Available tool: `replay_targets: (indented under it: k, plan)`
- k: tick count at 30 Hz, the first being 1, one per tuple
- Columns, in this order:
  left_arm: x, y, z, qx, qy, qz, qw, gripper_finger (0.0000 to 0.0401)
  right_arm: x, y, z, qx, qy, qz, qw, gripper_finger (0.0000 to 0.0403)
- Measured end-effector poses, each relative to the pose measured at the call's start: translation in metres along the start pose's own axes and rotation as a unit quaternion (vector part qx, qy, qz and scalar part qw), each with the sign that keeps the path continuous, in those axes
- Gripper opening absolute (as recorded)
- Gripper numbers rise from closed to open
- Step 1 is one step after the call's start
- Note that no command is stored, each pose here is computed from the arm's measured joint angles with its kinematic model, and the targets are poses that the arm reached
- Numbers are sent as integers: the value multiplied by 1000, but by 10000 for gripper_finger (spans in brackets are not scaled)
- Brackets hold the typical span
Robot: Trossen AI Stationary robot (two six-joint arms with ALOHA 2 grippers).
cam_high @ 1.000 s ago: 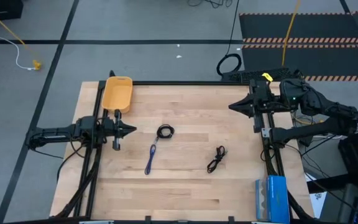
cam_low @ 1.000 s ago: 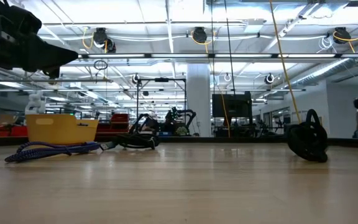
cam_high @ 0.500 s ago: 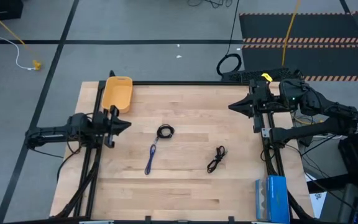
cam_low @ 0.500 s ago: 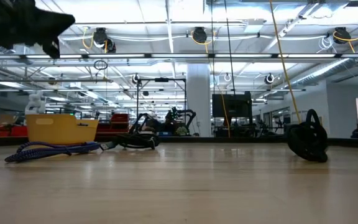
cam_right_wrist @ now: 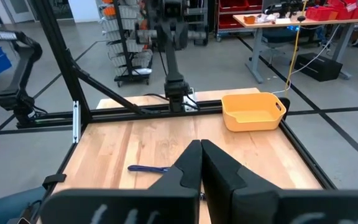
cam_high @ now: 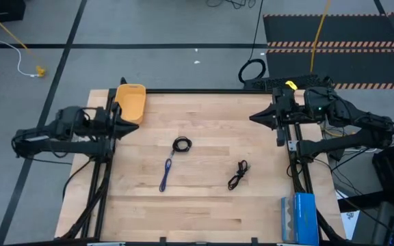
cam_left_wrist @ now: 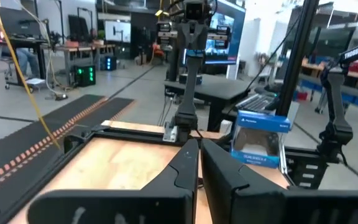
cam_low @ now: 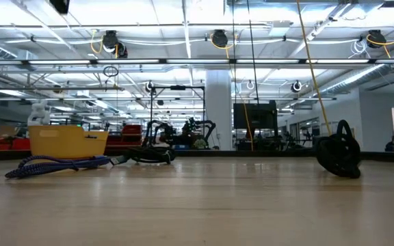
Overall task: Pick and place USB-C Cables
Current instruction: Put the right black charger cable into the yellow bin
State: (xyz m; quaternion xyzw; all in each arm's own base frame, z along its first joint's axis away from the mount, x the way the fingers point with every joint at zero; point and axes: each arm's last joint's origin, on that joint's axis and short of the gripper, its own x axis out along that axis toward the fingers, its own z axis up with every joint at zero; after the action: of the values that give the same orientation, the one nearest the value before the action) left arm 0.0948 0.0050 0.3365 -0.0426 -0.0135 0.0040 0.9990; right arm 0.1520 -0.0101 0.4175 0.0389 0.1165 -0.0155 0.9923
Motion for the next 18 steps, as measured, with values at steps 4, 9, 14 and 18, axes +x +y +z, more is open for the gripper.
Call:
replay_targets:
  k: [4,9,14,18]
  plan:
    - [6,-3,39,30,9,0,999,24,5,-1,-3,-2,3,-2,1000,0]
    - [13,-6,79,62,23,0,998,24,13,-1,-10,-2,-7,-1,1000,0]
    - [20,-8,106,65,61,1,996,24,21,-2,-19,1,-9,-1,1000,0]
    - [30,-8,108,63,90,1,994,24,29,-3,-30,1,-11,1,1000,0]
